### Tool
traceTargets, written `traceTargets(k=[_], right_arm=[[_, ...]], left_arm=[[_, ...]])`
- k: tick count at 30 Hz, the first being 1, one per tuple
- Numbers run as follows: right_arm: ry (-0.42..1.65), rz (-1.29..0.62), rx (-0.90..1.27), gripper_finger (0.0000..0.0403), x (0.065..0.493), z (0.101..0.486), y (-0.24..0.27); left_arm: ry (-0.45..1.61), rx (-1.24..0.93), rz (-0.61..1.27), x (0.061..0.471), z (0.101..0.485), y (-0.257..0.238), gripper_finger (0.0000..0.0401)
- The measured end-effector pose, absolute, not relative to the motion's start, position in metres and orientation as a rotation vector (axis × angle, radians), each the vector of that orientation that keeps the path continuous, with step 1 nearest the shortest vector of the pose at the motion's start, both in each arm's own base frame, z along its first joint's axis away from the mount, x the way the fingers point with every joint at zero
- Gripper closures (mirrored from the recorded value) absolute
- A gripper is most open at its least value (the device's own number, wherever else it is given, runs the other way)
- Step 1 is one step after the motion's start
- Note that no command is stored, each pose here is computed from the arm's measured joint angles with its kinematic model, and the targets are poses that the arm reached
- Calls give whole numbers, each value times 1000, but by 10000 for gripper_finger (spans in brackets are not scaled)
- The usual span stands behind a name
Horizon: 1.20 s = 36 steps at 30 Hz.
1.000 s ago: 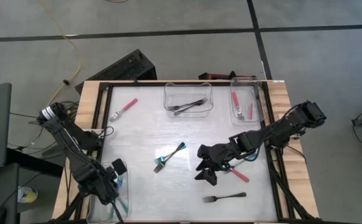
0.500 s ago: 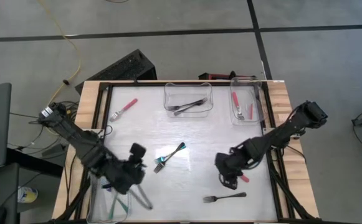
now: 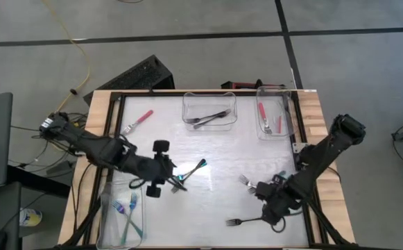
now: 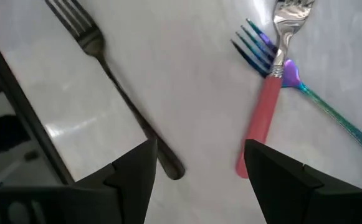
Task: Sort silverware by color (type)
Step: Put the bottom pink fork into the top right transparent bin
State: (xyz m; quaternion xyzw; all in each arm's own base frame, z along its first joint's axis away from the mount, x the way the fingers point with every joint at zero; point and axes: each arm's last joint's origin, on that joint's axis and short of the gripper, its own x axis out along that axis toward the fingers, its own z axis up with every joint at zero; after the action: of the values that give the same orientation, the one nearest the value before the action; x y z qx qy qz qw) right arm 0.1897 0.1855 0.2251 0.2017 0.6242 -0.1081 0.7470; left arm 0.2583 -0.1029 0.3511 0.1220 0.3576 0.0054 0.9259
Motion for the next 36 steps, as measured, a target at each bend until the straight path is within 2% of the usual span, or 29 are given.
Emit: traceTargets(k=[4, 8, 12, 16, 23, 32, 36], right_arm=[[1312, -305, 409, 138, 174, 225, 194], [1274, -344, 385, 138, 165, 225, 199], [1242, -355, 367, 138, 163, 225, 200], [1214, -366, 359, 138, 164, 225, 199], [1170, -358, 344, 138, 158, 234, 195], [1031, -408, 522, 138, 138, 231, 166], [1014, -423, 577, 138, 136, 223, 163]], left_arm=[[628, 174, 79, 239, 374, -81, 273], [397, 36, 137, 219, 385, -62, 273], [125, -130, 165, 211, 379, -52, 273], [-29, -211, 167, 218, 358, -51, 273], [15, -287, 149, 235, 327, -59, 262], [31, -333, 90, 238, 324, -63, 171], [43, -345, 53, 238, 323, -64, 153]])
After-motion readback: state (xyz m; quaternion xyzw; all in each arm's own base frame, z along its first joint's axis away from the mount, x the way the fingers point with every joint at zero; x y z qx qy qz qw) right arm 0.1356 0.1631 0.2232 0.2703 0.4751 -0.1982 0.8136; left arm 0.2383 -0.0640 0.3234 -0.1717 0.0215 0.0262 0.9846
